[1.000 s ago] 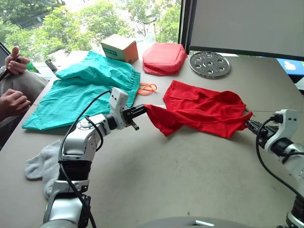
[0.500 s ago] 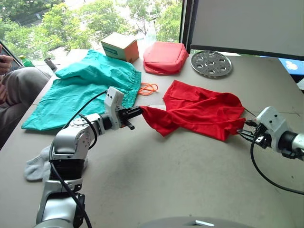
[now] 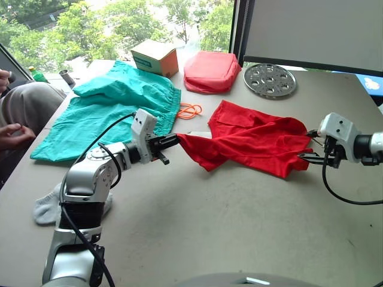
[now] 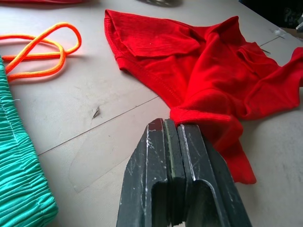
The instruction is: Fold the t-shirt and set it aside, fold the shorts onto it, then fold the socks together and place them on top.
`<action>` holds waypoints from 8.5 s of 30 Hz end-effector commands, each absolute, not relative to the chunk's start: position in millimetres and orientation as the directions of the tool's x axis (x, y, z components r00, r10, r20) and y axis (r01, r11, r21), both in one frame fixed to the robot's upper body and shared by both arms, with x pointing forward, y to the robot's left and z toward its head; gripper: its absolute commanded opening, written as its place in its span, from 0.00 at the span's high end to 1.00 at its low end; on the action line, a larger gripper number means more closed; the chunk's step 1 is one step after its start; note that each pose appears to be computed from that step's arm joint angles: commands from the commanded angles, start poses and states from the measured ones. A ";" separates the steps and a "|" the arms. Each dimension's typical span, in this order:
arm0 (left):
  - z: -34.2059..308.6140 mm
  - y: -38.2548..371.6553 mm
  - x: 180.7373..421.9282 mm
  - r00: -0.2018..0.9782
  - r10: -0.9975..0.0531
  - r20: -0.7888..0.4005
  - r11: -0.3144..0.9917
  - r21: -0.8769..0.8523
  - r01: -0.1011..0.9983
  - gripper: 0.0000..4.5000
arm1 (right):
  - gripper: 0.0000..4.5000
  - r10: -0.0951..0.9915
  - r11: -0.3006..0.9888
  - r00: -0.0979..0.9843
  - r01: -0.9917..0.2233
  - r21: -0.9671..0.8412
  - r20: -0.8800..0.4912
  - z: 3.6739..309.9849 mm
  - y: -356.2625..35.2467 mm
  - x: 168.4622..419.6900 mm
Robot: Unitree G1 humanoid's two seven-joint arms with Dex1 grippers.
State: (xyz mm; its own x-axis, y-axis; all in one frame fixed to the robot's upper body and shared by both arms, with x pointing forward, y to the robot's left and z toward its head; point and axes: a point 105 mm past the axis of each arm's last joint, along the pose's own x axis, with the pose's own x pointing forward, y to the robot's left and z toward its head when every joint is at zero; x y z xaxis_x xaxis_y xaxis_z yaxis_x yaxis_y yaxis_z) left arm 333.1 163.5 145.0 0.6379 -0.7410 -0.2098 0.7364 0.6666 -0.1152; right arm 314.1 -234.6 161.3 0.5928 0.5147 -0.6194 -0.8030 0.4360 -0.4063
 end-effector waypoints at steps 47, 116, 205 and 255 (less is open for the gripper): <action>202.9 197.6 225.9 0.161 -0.972 -0.173 0.212 -0.328 0.921 1.00 | 0.99 0.537 0.672 0.591 -0.731 -0.118 -0.602 209.0 -292.3 189.3; 120.5 199.5 159.4 0.063 -0.947 -0.316 0.186 -0.377 0.907 1.00 | 0.99 0.436 0.676 0.566 -0.720 -0.161 -0.700 104.0 -304.4 158.5; 77.4 169.1 193.7 -0.002 -0.905 -0.426 0.195 -0.418 0.887 0.98 | 1.00 0.859 0.344 0.242 -0.926 0.159 -0.451 102.5 -150.7 157.0; 44.9 109.6 240.7 0.307 -0.885 -0.351 0.465 -0.627 0.625 0.98 | 1.00 0.690 0.548 0.434 -0.836 0.027 -0.580 37.2 -165.9 176.2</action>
